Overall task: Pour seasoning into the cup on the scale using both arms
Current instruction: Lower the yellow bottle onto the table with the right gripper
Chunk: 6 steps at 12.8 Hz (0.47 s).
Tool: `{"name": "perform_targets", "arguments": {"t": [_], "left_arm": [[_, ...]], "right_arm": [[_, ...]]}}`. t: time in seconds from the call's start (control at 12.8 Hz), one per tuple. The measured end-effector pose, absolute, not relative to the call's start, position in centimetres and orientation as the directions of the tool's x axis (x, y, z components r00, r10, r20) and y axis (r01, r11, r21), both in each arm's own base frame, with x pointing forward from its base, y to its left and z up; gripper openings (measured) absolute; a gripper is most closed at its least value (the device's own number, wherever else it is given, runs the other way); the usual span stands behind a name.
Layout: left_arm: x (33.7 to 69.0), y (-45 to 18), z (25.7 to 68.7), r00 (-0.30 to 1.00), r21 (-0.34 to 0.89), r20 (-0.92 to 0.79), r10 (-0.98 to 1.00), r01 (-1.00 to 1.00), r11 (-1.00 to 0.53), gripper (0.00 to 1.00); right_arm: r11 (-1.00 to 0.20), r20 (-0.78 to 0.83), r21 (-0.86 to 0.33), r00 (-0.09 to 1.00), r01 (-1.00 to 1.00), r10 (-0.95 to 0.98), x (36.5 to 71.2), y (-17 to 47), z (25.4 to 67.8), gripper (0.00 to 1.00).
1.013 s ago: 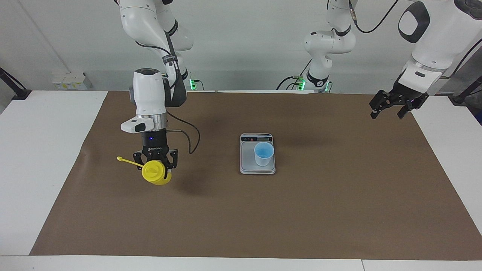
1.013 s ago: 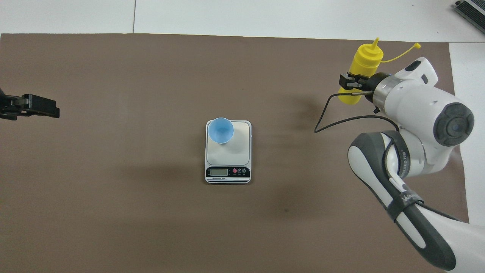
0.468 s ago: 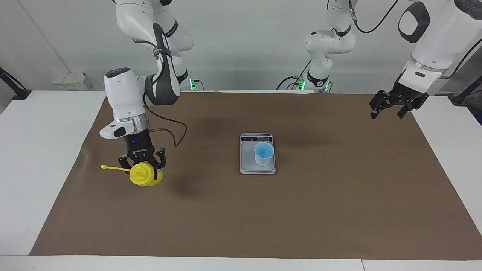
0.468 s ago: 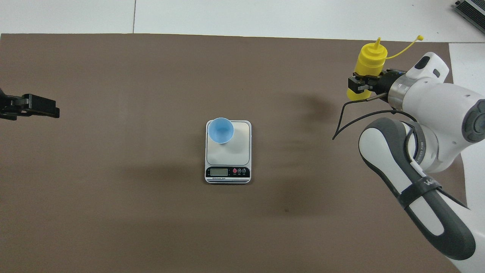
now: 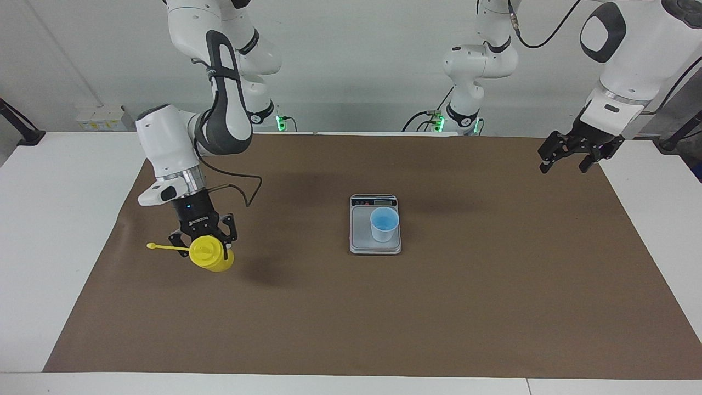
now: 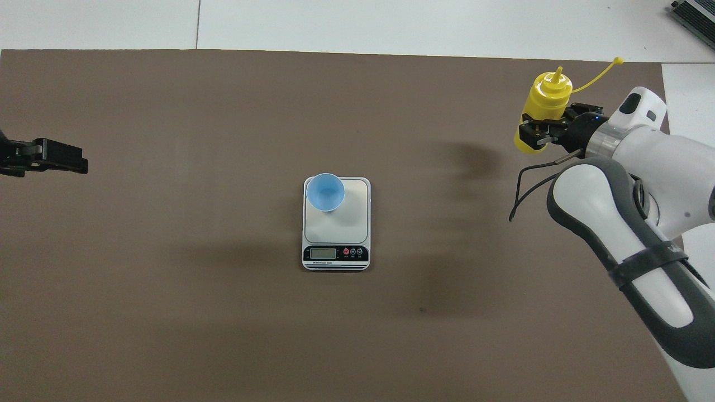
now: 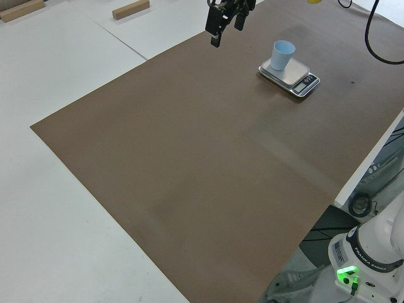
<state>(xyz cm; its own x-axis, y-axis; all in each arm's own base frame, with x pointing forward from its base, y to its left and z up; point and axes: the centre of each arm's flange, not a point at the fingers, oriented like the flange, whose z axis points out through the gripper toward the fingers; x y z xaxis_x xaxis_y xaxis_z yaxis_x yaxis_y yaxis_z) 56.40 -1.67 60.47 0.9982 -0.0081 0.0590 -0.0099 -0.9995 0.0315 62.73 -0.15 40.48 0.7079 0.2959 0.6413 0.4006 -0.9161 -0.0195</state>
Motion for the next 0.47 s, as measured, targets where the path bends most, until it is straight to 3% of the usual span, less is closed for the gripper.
{"name": "perform_targets", "arguments": {"t": [0.47], "left_arm": [[56.4, -1.7, 60.5, 0.998, 0.031, 0.059, -0.008, -0.010, -0.999, 1.00]], "right_arm": [[-0.869, 0.727, 0.002, 0.596, 0.495, 0.341, 59.5, -3.4, 35.4, 0.48]]}}
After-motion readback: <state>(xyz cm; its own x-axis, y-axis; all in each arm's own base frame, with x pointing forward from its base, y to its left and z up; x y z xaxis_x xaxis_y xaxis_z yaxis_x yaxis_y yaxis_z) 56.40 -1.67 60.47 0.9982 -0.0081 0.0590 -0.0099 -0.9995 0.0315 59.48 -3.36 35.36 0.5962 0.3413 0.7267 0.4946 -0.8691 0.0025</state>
